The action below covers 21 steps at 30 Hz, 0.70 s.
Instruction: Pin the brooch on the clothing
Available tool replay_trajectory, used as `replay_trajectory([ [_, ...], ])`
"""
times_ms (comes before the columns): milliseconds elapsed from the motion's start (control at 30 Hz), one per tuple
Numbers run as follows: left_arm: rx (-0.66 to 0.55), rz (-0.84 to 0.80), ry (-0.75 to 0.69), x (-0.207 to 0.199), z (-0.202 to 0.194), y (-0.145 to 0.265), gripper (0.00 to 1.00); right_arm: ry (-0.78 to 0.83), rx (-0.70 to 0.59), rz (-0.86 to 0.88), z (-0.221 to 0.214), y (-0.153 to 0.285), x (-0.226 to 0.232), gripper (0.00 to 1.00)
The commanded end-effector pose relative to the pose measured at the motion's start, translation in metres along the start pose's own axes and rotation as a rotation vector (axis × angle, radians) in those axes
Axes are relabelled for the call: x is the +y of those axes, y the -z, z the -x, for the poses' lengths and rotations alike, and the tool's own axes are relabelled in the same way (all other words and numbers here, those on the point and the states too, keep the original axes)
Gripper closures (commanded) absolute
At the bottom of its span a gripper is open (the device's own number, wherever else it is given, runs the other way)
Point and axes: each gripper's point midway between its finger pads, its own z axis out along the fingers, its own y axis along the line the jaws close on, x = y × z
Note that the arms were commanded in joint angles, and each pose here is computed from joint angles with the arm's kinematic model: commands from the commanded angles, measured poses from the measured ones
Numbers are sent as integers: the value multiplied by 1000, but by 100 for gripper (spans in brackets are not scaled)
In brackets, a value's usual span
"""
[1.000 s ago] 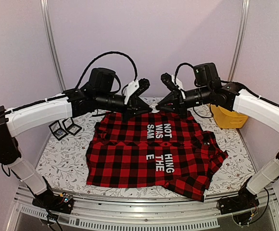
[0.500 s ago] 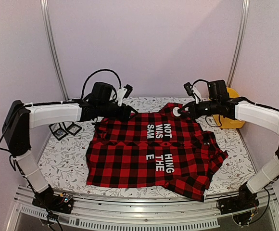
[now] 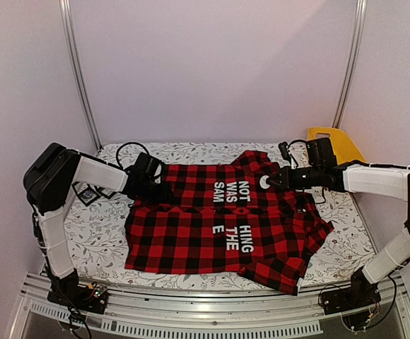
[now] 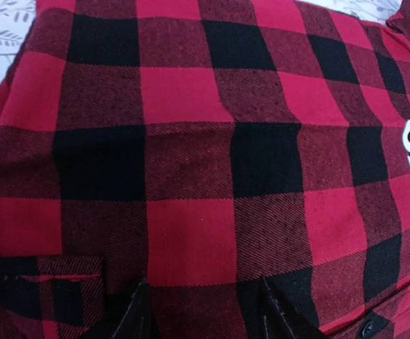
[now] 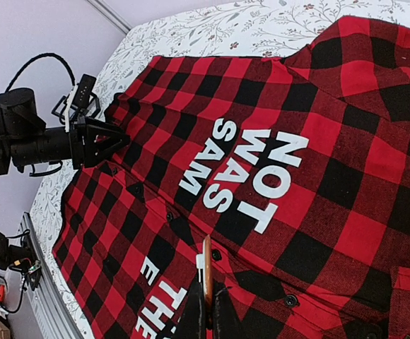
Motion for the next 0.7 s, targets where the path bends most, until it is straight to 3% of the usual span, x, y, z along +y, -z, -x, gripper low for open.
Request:
replay_trajectory([
  [0,110,225,88,77,-44,-4,49,12,-44,34,13,1,9,100],
  [167,57,287,77,101,-27,9,49,41,-47,83,16,-1,17,100],
  [267,-35,180,8,74,3,16,46,68,-52,130,15,1,25,100],
  [333,-144,58,-85,35,31,29,43,83,-60,166,16,3,33,100],
  [467,-441,-186,-417,-75,71,96,37,177,-133,274,29,23,76,100],
  [533,-607,-386,-558,-142,72,146,37,262,-186,340,34,36,108,100],
  [667,-848,-780,-648,-217,59,245,44,399,-291,493,35,67,168,100],
])
